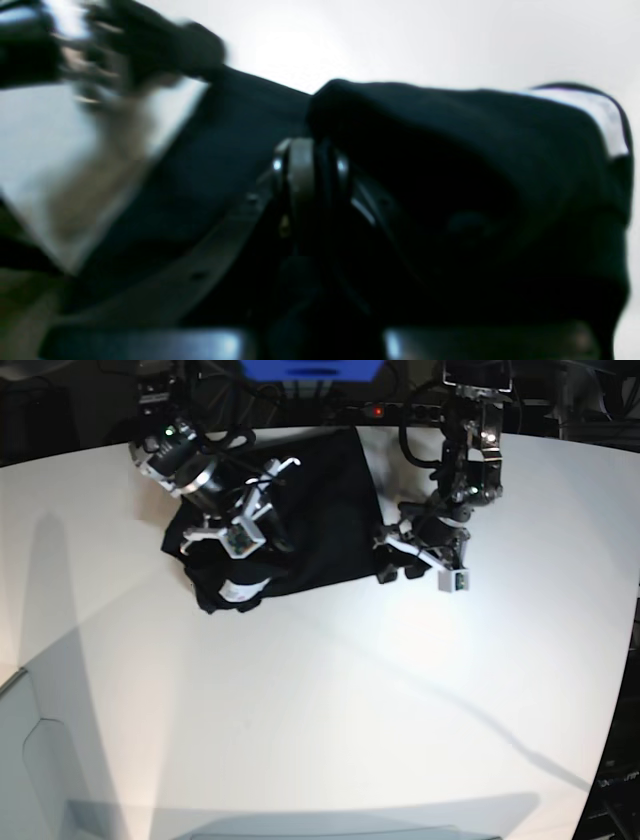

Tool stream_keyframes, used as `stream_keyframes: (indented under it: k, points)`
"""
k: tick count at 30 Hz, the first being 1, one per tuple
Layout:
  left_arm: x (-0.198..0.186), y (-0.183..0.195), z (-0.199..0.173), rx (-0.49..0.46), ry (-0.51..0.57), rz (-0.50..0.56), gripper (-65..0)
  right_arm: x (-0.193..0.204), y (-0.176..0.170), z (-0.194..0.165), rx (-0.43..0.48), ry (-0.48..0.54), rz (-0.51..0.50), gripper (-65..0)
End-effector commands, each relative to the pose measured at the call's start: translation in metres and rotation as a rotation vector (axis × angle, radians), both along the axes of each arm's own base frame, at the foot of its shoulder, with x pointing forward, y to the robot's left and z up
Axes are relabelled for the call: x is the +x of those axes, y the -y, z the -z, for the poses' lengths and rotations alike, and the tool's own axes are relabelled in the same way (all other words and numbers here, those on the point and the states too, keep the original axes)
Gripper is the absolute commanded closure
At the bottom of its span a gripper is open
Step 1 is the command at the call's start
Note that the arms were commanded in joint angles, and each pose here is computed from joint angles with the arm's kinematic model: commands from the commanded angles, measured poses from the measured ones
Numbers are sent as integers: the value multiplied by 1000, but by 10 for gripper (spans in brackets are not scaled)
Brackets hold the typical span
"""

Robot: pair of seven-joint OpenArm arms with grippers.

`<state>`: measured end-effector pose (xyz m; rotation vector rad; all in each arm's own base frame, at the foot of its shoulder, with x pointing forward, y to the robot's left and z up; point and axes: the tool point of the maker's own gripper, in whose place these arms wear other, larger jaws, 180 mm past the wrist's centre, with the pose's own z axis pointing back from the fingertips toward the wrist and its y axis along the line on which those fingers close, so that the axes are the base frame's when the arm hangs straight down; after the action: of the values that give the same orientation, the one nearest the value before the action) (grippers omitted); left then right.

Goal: Fold the T-shirt properly
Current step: 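Fold the held end over onto the folded half with the right gripper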

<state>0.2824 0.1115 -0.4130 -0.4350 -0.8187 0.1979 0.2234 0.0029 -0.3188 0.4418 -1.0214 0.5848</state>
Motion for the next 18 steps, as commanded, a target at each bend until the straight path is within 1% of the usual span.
stream_keyframes:
  k: [1,5,8,13,16,18]
  points:
    - [-2,0,1,5,-15,9,-325,3,-12,-16,45,50,-33,0]
    - [-2,0,1,5,-15,9,-325,-7,-43,-16,55,52,-153,0]
    - [4,1,-3,4,-1,10,-325,-14,-62,-5,58,22,-226,0]
    - [5,-2,-3,6,0,3,-325,-20,-74,24,49,-53,-277,0]
    - [6,-4,-9,4,16,1,-325,-16,-74,25,47,-49,-277,0]
    - [8,-4,-24,8,54,6,-325,-15,-74,24,47,-46,-277,0]
